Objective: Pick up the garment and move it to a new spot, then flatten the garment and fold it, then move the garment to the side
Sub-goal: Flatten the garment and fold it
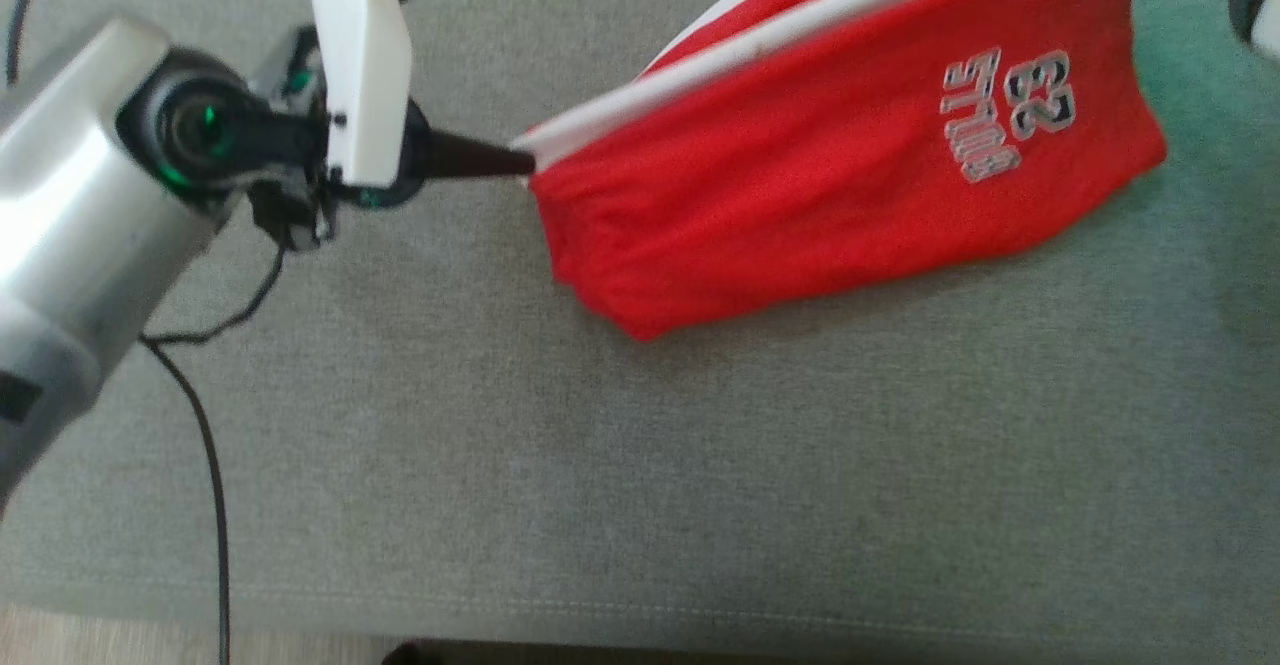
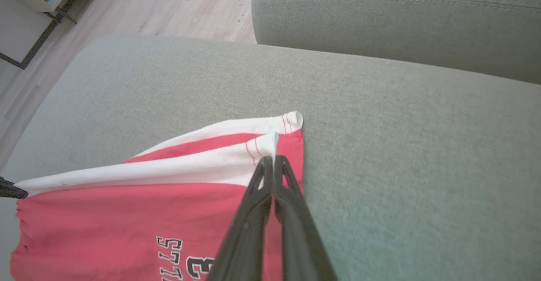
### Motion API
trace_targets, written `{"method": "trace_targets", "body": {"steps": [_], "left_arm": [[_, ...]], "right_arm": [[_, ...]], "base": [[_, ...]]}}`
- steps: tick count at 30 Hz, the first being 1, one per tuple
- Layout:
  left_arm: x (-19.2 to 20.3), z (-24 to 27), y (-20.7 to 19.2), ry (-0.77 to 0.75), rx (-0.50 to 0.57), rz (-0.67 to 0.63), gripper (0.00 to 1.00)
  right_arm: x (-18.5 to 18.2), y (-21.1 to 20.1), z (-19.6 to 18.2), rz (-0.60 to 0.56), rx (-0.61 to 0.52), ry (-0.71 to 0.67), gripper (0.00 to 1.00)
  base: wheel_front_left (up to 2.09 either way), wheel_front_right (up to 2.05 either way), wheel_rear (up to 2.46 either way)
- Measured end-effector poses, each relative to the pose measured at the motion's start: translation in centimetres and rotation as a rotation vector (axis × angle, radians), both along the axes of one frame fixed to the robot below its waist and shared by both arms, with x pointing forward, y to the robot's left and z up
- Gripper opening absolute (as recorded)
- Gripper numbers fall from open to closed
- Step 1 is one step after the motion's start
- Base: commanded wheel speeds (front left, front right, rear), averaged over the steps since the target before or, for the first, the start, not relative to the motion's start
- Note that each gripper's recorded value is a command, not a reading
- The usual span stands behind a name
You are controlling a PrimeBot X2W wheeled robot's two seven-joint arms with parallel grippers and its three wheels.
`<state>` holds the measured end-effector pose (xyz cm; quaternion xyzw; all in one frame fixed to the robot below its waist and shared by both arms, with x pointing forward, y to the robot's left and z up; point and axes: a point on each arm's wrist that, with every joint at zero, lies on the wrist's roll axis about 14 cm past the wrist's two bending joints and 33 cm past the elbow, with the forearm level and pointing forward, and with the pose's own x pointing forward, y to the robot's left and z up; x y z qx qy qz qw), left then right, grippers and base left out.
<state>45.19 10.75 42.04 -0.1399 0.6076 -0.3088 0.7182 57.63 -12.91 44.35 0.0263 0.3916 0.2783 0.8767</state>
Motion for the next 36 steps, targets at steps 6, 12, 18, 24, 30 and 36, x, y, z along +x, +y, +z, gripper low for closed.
{"method": "trace_targets", "body": {"steps": [6,12,18,24,30,36], "left_arm": [[2.1,-1.6,1.1,0.026,0.037,0.039,0.00],[2.6,-2.8,1.3,0.050,0.049,0.065,1.00],[3.2,-2.7,1.9,0.004,0.064,0.086,1.00],[5.9,0.4,1.3,-0.242,0.038,0.108,1.00],[10.7,6.6,3.8,-0.738,0.084,0.240,1.00],[10.8,11.5,7.1,-1.196,0.172,0.453,1.00]], "right_arm": [[2.6,1.6,-1.8,0.000,0.008,0.018,0.00],[3.5,2.5,-3.4,0.008,-0.020,0.031,1.00],[4.3,3.5,-2.0,-0.024,0.062,-0.063,1.00],[6.1,3.1,3.5,-0.115,0.196,-0.322,1.00],[6.4,1.5,7.6,-0.207,0.278,-0.527,1.00],[4.0,0.1,3.3,-0.281,0.236,-0.461,1.00]], "base": [[0.00,0.00,0.00],[0.00,0.00,0.00],[0.00,0.00,0.00],[0.00,0.00,0.00],[0.00,0.00,0.00],[0.00,0.00,0.00]]}}
